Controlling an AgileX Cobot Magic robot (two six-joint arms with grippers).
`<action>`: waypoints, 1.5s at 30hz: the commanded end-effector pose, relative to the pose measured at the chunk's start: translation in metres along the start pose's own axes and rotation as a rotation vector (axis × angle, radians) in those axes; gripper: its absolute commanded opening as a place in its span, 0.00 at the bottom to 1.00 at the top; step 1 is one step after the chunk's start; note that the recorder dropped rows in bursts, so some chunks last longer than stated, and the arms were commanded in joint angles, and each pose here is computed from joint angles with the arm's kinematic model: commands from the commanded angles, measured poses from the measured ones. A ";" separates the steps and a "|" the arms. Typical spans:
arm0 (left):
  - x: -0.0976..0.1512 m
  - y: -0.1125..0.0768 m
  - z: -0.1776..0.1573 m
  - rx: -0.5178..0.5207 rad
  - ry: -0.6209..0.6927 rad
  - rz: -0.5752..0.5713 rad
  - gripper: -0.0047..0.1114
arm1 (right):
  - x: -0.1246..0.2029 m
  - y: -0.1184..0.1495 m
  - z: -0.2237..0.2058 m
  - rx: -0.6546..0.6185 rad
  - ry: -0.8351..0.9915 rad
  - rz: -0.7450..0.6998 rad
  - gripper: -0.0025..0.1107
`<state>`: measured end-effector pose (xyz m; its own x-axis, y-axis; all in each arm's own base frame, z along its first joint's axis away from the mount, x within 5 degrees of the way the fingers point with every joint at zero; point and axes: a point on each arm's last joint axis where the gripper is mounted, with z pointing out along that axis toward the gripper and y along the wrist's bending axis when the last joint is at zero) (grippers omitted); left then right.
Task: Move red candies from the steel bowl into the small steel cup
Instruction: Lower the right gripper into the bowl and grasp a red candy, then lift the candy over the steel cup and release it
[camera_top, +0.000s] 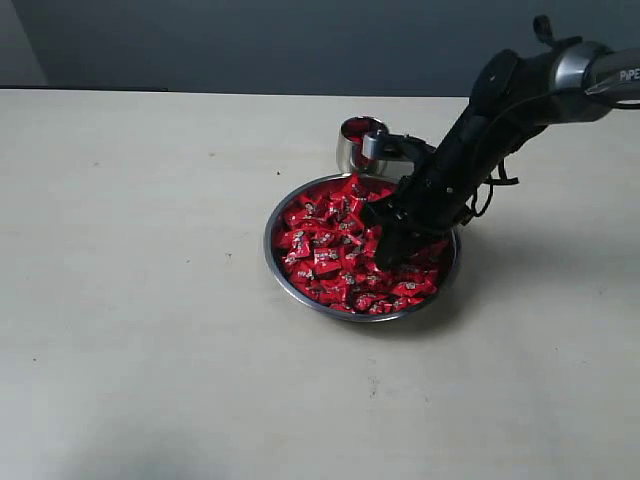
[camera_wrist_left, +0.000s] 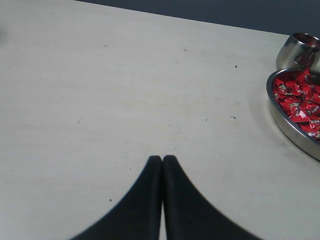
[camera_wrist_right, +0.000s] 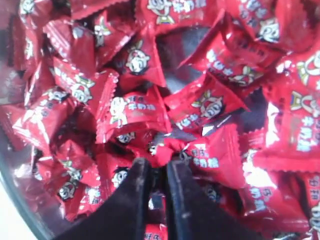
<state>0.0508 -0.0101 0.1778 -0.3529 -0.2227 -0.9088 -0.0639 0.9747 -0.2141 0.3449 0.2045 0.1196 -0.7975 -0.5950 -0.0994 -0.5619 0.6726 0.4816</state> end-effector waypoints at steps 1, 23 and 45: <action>-0.001 0.000 0.000 -0.004 -0.010 -0.002 0.04 | -0.002 0.004 -0.009 -0.002 -0.031 -0.013 0.04; -0.001 0.000 0.000 -0.004 -0.010 -0.002 0.04 | -0.019 0.016 -0.038 -0.001 0.011 -0.111 0.42; -0.001 0.000 0.000 -0.004 -0.010 -0.002 0.04 | -0.015 -0.001 -0.004 -0.033 0.044 -0.040 0.02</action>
<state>0.0508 -0.0101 0.1778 -0.3529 -0.2227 -0.9088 -0.0639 0.9747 -0.2141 0.3593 0.2129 0.1126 -0.7678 -0.6378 -0.0614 -0.5719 0.6389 0.5145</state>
